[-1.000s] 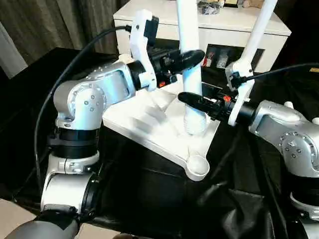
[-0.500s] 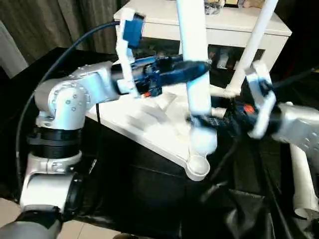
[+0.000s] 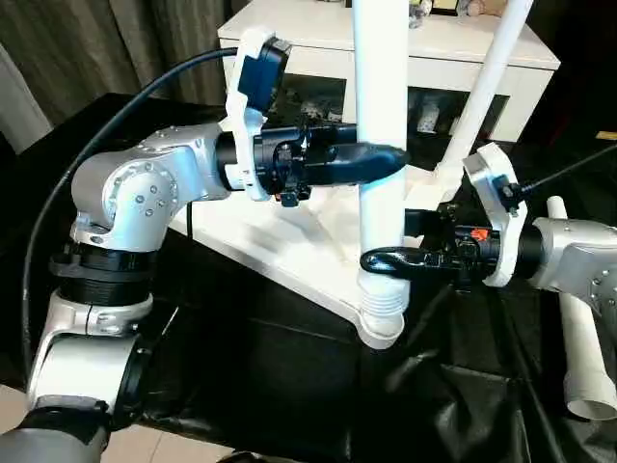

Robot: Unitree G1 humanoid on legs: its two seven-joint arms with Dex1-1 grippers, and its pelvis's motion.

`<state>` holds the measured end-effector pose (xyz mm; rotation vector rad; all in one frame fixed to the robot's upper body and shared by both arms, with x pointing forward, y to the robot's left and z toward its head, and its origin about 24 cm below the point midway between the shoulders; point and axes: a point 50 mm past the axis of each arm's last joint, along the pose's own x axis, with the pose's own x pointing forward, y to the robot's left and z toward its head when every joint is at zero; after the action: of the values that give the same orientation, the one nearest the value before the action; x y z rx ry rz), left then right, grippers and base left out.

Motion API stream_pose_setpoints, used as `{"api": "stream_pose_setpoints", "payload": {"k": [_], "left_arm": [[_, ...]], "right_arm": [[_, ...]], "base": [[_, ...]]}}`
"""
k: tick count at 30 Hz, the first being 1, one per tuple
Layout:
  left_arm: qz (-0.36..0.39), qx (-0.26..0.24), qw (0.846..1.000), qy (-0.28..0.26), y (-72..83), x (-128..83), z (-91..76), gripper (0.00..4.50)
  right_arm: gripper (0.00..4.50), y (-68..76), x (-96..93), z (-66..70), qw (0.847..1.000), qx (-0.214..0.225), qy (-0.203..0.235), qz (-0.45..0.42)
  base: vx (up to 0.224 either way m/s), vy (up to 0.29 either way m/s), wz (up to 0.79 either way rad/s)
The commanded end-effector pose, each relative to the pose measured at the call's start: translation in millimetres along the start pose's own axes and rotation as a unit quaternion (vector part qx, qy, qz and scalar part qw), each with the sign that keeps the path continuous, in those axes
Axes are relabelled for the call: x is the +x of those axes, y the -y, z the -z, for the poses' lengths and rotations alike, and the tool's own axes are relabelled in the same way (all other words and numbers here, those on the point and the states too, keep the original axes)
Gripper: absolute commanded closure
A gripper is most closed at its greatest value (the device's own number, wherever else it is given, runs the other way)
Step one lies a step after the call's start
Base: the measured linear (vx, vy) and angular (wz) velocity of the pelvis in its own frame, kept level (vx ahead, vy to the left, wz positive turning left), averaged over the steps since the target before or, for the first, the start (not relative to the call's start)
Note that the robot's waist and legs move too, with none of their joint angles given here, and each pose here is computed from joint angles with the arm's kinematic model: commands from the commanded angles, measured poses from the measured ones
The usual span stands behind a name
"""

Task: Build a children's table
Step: Pick table leg

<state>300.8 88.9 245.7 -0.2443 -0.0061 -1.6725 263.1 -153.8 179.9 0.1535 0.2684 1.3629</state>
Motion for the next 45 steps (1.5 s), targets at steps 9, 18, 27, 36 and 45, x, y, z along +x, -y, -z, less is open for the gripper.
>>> {"api": "stream_pose_setpoints", "payload": {"k": [9,18,27,36,45], "left_arm": [[0.007,0.014,1.0,-0.008,0.7,2.0,-1.3,2.66],[-0.203,-0.026,0.979,0.014,-36.1,-0.3,-1.0,1.46],[-0.365,-0.049,0.926,0.084,-54.7,10.3,2.8,0.71],[-0.407,-0.061,0.909,0.067,-57.1,19.4,16.5,0.68],[-0.434,-0.072,0.895,0.074,-57.2,16.1,16.8,1.51]], "right_arm": [[1.77,-0.4,1.5,-0.1,1.0,-0.01,-0.008,0.007],[2.54,26.8,9.8,-11.5,0.98,-0.082,0.022,0.182],[2.64,39.7,34.6,-9.5,0.939,-0.145,0.026,0.311],[2.64,46.4,53.1,-8.7,0.914,-0.166,0.031,0.369],[2.64,47.2,57.8,-13.7,0.907,-0.167,0.051,0.382]], "base": [[0.0,0.0,0.0],[0.0,0.0,0.0],[0.0,0.0,0.0],[0.0,0.0,0.0],[0.0,0.0,0.0]]}}
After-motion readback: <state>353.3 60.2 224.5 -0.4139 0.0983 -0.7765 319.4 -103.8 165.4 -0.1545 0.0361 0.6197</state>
